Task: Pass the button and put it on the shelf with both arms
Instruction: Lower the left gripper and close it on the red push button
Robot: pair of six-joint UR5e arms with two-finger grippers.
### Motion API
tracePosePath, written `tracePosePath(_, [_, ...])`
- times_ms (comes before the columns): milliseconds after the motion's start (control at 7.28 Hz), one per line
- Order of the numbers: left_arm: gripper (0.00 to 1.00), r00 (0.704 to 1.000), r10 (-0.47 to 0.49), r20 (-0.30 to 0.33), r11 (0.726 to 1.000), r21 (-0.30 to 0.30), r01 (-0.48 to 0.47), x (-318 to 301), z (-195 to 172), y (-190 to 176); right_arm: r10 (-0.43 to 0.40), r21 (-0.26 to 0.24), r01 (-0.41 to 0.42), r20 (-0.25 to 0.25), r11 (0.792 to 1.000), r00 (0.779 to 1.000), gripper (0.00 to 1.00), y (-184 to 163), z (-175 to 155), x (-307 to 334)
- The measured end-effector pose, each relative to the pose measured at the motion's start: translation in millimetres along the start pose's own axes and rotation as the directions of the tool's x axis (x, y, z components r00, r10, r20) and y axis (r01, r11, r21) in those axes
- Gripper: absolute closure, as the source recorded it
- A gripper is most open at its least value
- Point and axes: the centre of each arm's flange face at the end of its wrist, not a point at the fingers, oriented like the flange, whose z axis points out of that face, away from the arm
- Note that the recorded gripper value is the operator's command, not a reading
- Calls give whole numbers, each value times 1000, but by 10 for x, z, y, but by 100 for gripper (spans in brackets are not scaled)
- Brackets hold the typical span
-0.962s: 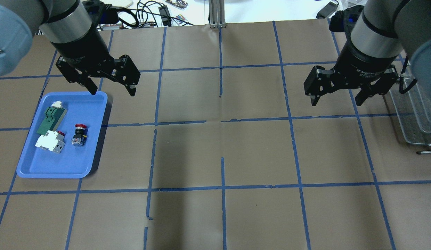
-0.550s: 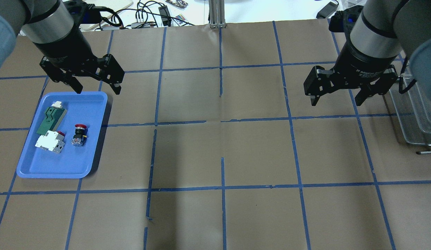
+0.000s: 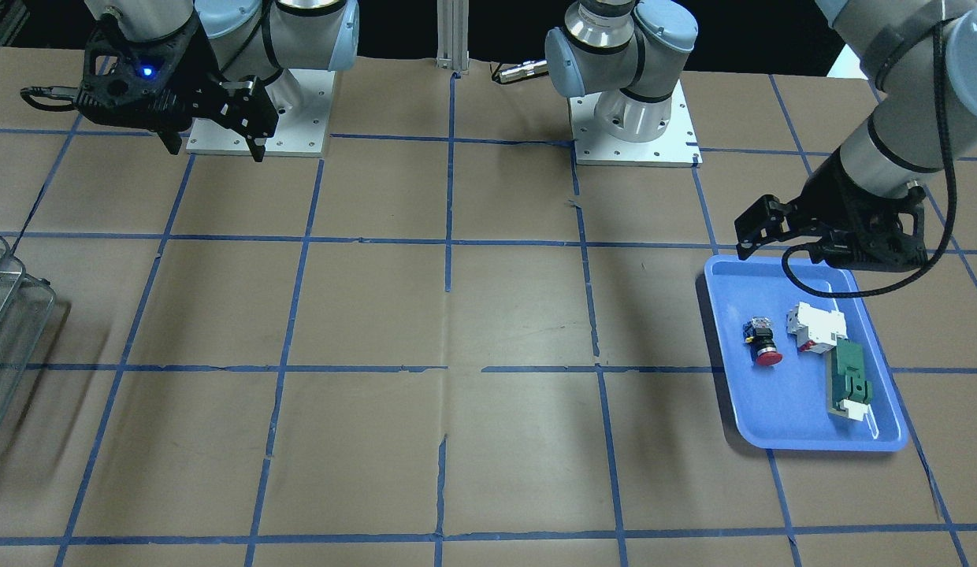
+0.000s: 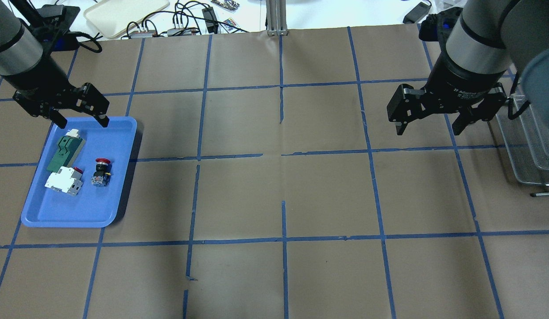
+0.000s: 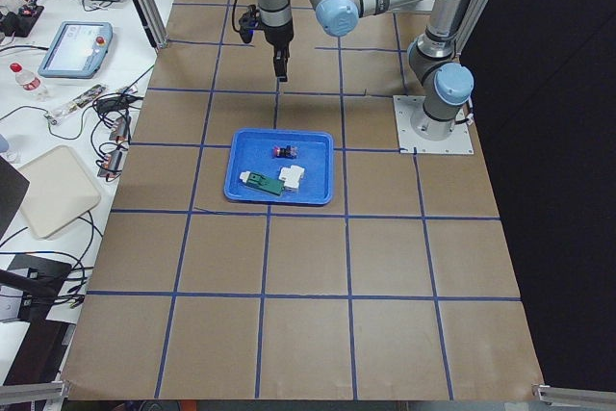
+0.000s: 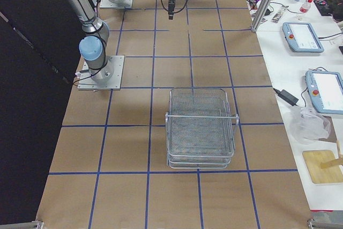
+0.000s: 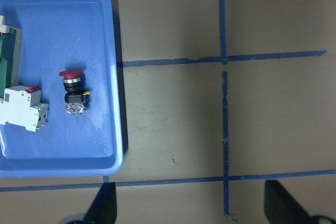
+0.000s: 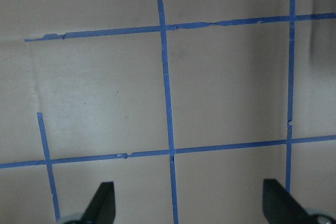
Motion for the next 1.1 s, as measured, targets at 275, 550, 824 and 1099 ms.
tracePosePath(275, [0,999,-28,-16,999,-26,27,-508,616,-34,-1,-1,1,0,1000,1000,0,1,3,-1])
tracePosePath(550, [0,999,-46,-25,998,-41,45,-748,1127,-90,-1,-2,1,-1,1000,1000,0,-2,7,0])
tracePosePath(824, [0,999,-33,-27,999,-39,32,-872,1578,-136,-2,-2,2,-2,1000,1000,0,-2,7,0])
tracePosePath(1099, [0,1000,-16,-21,1000,-25,15,-898,1890,-118,-5,-3,5,-1,1000,1000,0,2,7,-3])
